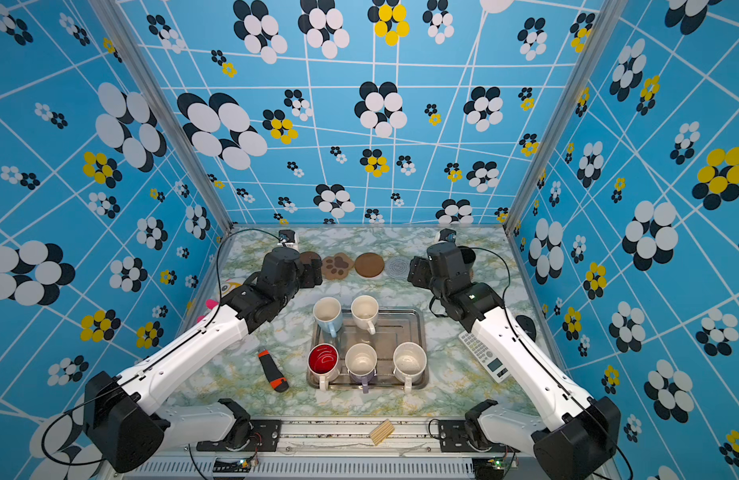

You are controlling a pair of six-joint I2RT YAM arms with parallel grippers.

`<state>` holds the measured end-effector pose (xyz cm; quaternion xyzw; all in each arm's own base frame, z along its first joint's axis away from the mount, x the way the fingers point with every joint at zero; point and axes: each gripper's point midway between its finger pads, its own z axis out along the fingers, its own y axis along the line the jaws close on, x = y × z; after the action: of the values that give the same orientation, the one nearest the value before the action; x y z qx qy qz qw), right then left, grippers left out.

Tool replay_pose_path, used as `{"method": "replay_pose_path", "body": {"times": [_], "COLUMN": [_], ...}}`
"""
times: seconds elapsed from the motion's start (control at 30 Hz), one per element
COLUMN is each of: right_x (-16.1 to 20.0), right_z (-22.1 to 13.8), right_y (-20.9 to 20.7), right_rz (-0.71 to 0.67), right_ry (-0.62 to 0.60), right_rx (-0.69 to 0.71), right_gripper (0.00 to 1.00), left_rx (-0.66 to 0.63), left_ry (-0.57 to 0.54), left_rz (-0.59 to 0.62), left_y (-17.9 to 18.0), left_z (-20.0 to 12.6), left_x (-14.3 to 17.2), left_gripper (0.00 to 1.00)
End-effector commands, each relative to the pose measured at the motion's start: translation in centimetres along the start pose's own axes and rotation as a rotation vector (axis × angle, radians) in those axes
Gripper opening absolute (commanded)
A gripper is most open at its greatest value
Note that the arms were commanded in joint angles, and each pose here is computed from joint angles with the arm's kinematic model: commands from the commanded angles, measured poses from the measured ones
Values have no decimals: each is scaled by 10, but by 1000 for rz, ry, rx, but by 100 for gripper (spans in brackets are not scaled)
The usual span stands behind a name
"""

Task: Place cups on coasters
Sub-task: Pick up the cup from the tray.

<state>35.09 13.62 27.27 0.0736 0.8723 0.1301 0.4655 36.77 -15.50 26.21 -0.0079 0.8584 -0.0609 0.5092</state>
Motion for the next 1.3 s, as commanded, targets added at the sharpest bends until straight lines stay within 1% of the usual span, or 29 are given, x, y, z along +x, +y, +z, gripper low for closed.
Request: {"method": "replay_pose_path", "body": {"times": [0.0, 0.1, 0.23, 0.33, 0.5, 0.57, 0.73, 0.87, 1.0, 1.1, 1.27], "right_x": [-8, -7, -9, -11, -5, 0, 9, 10, 11, 12, 14], "right_z": [5, 10, 16, 23, 40, 48, 62, 63, 61, 62, 66], "right_y": [13, 12, 14, 20, 27, 28, 31, 28, 20, 16, 21], "right_rz": [-22, -23, -10, 0, -5, -9, -14, -21, -35, -40, -42], "right_ry": [-14, -23, -55, -71, -47, -30, 4, 3, -9, -12, 3], "right_rx": [-39, -35, -45, -73, -86, -84, -89, -76, -42, -26, -44], "right_gripper": [72, 73, 73, 74, 74, 74, 74, 75, 76, 77, 78], "left_rx": [-36, -47, -72, -77, -84, -58, 70, 111, 159, 163, 140], "left_ry": [8, 24, 80, 164, 305, 354, 455, 527, 586, 617, 688], "left_rz": [36, 41, 54, 69, 83, 78, 59, 33, 5, -1, -19], "left_y": [10, 15, 21, 23, 25, 17, -17, -34, -50, -55, -60], "left_z": [-21, -31, -41, -46, -49, -47, -43, -43, -49, -55, -59], "left_x": [-8, -8, 1, 14, 44, 55, 80, 96, 110, 121, 143], "left_gripper": [86, 86, 86, 86, 83, 81, 79, 77, 74, 74, 74]}}
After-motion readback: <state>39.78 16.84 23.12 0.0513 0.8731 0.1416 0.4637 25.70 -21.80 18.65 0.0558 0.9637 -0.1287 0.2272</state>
